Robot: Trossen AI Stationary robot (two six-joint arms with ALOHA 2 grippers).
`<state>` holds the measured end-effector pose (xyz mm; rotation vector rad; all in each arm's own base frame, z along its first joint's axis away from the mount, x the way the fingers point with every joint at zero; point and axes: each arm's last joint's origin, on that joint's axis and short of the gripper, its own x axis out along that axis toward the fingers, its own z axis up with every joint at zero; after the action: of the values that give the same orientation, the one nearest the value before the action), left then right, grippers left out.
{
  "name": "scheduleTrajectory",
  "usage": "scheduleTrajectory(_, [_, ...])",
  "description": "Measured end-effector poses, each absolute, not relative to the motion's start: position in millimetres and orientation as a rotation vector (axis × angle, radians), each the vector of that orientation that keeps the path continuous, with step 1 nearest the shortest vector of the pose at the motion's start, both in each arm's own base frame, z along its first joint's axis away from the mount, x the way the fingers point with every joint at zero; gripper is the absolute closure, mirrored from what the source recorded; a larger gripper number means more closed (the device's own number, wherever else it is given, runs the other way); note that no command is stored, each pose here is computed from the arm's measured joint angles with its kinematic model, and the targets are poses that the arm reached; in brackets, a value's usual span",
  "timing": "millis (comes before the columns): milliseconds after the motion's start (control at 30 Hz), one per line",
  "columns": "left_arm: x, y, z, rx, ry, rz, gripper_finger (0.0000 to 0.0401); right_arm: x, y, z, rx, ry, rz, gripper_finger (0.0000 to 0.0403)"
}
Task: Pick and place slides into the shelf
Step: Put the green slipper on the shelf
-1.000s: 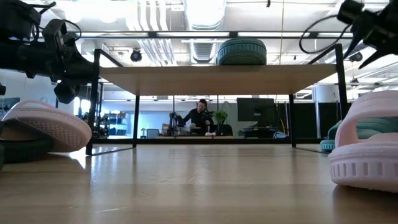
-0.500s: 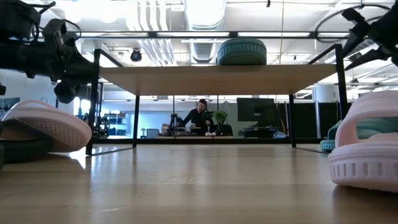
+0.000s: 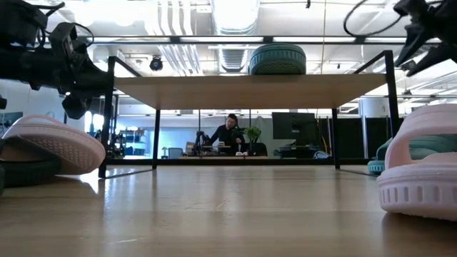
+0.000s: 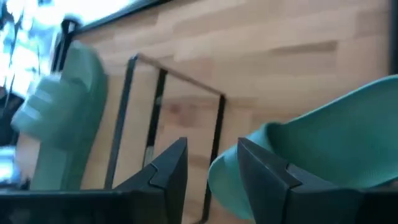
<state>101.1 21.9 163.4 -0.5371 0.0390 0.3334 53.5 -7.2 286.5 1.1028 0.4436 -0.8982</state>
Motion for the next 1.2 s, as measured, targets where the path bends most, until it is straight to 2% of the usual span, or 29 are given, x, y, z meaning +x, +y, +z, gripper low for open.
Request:
scheduleTrajectory(133, [101.0,21.9,163.5,-0.537,0.037,0.333,0.0389,65.2,-5.4,298.0,1.101,0.454,-0.886,0.0274])
scheduleTrajectory(367, [101.1,21.9,163.4,-0.537,0.038,0.334,0.0389,87.6,-4.1,322.8,0.972,0.477,-0.907,0.0274])
scheduleTrajectory(467, [101.1,21.9,163.4,-0.537,0.038,0.334,0.0389,93.1,-3.2,329.5,0.91,0.56,-0.931,0.0279])
scheduleTrajectory(633, [101.1,21.9,163.4,-0.537,0.039,0.334,0.0389,90.7,-1.6,323.0,0.899,0.83,-1.107,0.0289])
scheduleTrajectory(833, [101.0,21.9,163.5,-0.537,0.038,0.333,0.0389,98.6,0.8,319.3,0.938,0.941,-0.917,0.0289])
scheduleTrajectory(1033, [101.0,21.9,163.5,-0.537,0.038,0.334,0.0389,98.9,-1.6,310.4,0.967,1.073,-0.842,0.0289])
scheduleTrajectory(1200, [101.1,21.9,163.4,-0.537,0.039,0.334,0.0389,97.3,-11.8,295.3,1.0,1.147,-0.861,0.0289])
